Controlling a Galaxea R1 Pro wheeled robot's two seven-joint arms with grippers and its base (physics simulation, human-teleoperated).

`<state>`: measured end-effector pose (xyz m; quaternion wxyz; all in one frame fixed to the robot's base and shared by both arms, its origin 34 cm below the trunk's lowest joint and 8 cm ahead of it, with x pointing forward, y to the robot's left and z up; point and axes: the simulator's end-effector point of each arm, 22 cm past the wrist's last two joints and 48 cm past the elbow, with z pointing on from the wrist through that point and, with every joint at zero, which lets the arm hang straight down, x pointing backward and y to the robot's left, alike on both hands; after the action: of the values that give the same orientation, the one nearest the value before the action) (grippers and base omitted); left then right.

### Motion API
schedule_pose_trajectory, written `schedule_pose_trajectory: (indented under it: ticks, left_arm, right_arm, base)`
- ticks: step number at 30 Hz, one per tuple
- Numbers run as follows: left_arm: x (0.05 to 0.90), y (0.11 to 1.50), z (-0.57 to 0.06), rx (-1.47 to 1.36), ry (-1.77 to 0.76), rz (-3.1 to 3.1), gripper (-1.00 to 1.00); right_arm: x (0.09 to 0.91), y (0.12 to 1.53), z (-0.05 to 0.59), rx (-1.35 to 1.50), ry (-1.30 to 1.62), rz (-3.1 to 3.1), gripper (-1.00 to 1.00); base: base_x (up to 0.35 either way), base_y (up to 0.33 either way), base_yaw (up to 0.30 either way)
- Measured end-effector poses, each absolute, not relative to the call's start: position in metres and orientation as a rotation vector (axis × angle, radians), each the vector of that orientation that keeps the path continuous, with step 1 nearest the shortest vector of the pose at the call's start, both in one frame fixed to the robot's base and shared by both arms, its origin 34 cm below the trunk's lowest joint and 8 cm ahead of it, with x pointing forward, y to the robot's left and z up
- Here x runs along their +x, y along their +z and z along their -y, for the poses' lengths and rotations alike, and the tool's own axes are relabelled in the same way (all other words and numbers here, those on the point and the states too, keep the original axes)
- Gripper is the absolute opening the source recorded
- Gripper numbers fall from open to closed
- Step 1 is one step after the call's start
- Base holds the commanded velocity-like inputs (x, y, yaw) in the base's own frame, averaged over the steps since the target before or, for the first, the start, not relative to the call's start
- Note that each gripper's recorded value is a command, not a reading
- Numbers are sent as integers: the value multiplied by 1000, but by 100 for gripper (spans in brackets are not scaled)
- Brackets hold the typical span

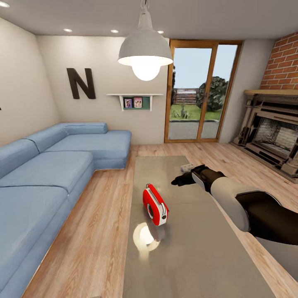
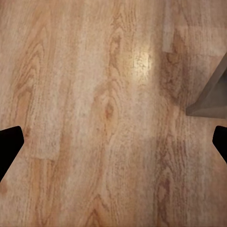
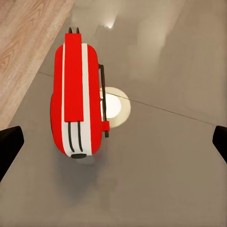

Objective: Turn on the radio receiver that's on the table in the living room.

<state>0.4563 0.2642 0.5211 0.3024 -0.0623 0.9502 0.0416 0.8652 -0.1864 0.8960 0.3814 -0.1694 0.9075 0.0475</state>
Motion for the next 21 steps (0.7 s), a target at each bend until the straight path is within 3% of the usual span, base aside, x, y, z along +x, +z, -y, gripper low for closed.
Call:
schedule_pose_trajectory:
  ticks: [21]
  left_arm:
    - [456, 521, -264, -165, 110, -2519, 100]
  right_arm:
    - [865, 896, 186, -435, 117, -2315, 100]
  base:
    - [0, 0, 39]
